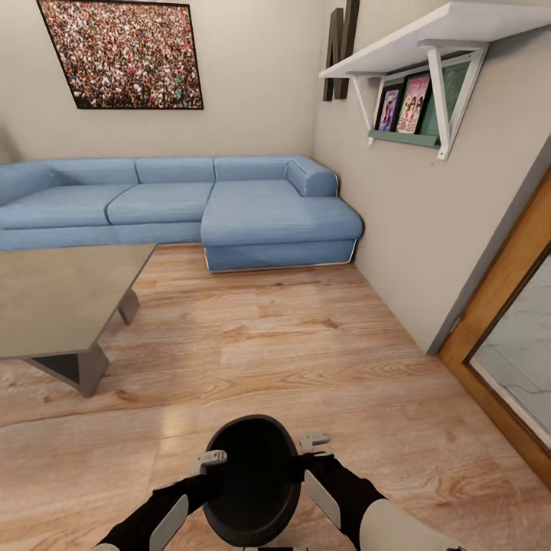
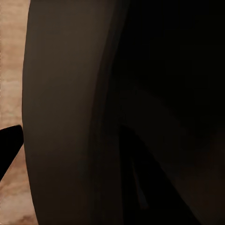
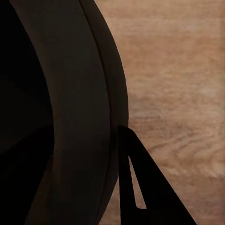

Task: Place each of the two pumpkins and all three candles from the living room inside a cabinet in the living room (use any cabinet), then make sure every cabinet is closed, and position the cauldron so it is next to a table in the living room.

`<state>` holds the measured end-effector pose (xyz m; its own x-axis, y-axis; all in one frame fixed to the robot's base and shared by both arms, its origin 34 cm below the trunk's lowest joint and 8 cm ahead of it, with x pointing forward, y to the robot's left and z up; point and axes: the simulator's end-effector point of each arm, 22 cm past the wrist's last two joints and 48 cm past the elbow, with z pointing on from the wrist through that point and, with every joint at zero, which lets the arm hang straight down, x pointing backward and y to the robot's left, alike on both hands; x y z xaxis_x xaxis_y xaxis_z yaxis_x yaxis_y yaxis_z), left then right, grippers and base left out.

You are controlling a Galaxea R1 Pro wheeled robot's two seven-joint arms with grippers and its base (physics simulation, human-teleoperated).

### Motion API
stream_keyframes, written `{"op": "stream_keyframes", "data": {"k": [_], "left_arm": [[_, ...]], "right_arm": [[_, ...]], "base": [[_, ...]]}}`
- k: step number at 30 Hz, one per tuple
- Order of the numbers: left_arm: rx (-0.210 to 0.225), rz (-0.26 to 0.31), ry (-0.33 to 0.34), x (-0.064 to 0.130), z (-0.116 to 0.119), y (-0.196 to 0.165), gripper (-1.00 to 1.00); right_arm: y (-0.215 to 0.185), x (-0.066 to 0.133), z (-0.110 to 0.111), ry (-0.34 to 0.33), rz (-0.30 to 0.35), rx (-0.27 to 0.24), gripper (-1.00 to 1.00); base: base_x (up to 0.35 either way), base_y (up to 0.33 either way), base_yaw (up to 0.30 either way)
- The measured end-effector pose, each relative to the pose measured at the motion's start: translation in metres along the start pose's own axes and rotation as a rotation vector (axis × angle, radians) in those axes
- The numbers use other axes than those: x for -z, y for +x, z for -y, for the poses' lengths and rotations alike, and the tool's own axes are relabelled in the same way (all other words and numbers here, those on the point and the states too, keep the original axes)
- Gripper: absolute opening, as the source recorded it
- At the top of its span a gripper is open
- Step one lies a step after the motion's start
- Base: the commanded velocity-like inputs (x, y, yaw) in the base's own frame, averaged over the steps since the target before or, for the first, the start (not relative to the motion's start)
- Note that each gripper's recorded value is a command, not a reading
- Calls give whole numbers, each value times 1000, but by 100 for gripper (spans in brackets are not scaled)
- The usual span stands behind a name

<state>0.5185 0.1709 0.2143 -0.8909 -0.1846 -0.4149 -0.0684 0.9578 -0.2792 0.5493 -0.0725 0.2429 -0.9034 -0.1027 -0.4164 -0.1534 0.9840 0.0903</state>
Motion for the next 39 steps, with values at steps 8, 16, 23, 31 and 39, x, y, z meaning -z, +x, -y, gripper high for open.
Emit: {"op": "stream_keyframes", "data": {"k": [8, 16, 23, 31, 39], "left_arm": [[-10, 17, -3, 2, 3, -15, -100], [-19, 54, 2, 12, 10, -33, -100], [-25, 82, 7, 21, 13, -46, -100], [-24, 83, 6, 21, 13, -45, -100], [-49, 86, -3, 21, 11, -46, -100]], "right_arm": [[-14, 4, 1, 8, 26, -3, -100], [-31, 17, 1, 10, 65, 0, -100], [-43, 28, 0, 14, 94, 3, -100], [-42, 27, 0, 13, 94, 2, -100], [-38, 24, -1, 3, 104, -15, -100]], "base": [[0, 0, 0], [0, 0, 0], [0, 0, 0], [0, 0, 0], [0, 0, 55]]}}
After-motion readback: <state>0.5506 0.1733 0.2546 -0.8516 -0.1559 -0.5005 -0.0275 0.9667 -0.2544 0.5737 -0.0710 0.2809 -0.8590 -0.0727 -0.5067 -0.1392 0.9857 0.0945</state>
